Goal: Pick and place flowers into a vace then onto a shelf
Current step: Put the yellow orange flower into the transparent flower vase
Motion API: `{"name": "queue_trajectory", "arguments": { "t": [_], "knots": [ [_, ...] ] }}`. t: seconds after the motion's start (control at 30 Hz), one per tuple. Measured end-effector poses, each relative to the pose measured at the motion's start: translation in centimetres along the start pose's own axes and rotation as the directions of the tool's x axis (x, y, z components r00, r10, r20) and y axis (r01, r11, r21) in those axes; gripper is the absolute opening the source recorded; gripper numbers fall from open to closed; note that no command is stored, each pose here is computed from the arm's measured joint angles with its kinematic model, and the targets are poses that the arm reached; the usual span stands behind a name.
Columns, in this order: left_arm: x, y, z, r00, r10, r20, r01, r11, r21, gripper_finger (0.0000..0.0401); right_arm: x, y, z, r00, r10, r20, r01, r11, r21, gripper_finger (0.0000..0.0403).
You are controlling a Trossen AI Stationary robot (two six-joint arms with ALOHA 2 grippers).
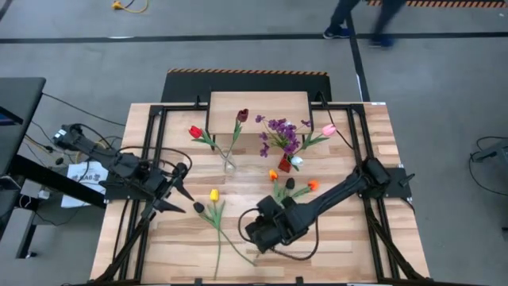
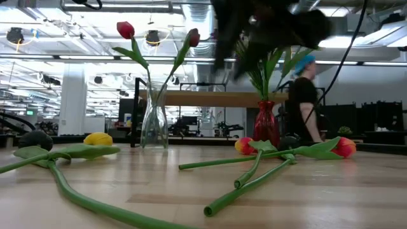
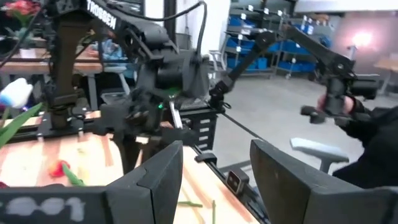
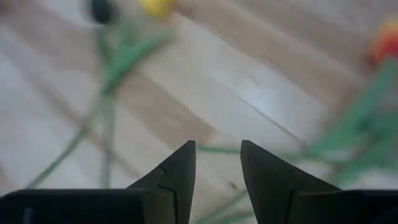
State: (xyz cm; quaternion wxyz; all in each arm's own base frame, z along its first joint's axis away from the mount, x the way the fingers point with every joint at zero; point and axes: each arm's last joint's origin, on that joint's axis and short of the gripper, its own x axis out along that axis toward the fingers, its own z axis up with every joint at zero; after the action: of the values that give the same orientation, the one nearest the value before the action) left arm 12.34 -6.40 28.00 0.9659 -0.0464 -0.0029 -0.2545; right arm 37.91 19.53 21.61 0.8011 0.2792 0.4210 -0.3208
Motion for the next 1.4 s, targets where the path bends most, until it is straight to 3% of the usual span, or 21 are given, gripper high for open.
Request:
{"name": "queue_trajectory", "arguments": {
  "t": [0.13,0.23,0.43,0.63,0.77,0.97,1.4],
  "knots": [
    [0.0,-0.4,-0.2,0.999,-0.03,-0.022,0.031,0.999,0.036,0.0177,1.5,-0.2,-1.4,0.996,-0.082,-0.016,0.084,0.983,0.163,0.012],
    [0.0,-0.7,-0.3,0.998,-0.049,-0.026,0.05,0.997,0.051,0.0176,3.3,-0.4,-2.3,0.991,-0.134,-0.026,0.137,0.966,0.219,0.012],
    [0.0,-0.9,-0.7,0.996,-0.063,-0.069,0.069,0.995,0.077,0.0176,6.5,-0.1,-2.8,0.988,-0.15,-0.032,0.153,0.954,0.256,0.012],
    [0.0,-1.0,-0.8,0.992,-0.088,-0.087,0.094,0.993,0.074,0.0176,7.0,-0.5,-1.2,0.986,-0.164,-0.026,0.163,0.932,0.323,0.012],
    [-0.1,-1.1,-0.9,0.987,-0.127,-0.094,0.134,0.989,0.069,0.0176,6.8,-0.8,-0.4,0.984,-0.172,-0.044,0.176,0.918,0.354,0.012],
    [-0.1,-1.2,-0.9,0.981,-0.165,-0.101,0.172,0.983,0.064,0.0175,6.7,-1.9,-0.8,0.951,-0.259,-0.17,0.304,0.884,0.354,0.012],
    [-0.1,-1.2,-0.8,0.982,-0.166,-0.089,0.173,0.983,0.065,0.0175,7.0,-2.7,0.1,0.934,-0.319,-0.16,0.356,0.87,0.341,0.012]
  ]
}}
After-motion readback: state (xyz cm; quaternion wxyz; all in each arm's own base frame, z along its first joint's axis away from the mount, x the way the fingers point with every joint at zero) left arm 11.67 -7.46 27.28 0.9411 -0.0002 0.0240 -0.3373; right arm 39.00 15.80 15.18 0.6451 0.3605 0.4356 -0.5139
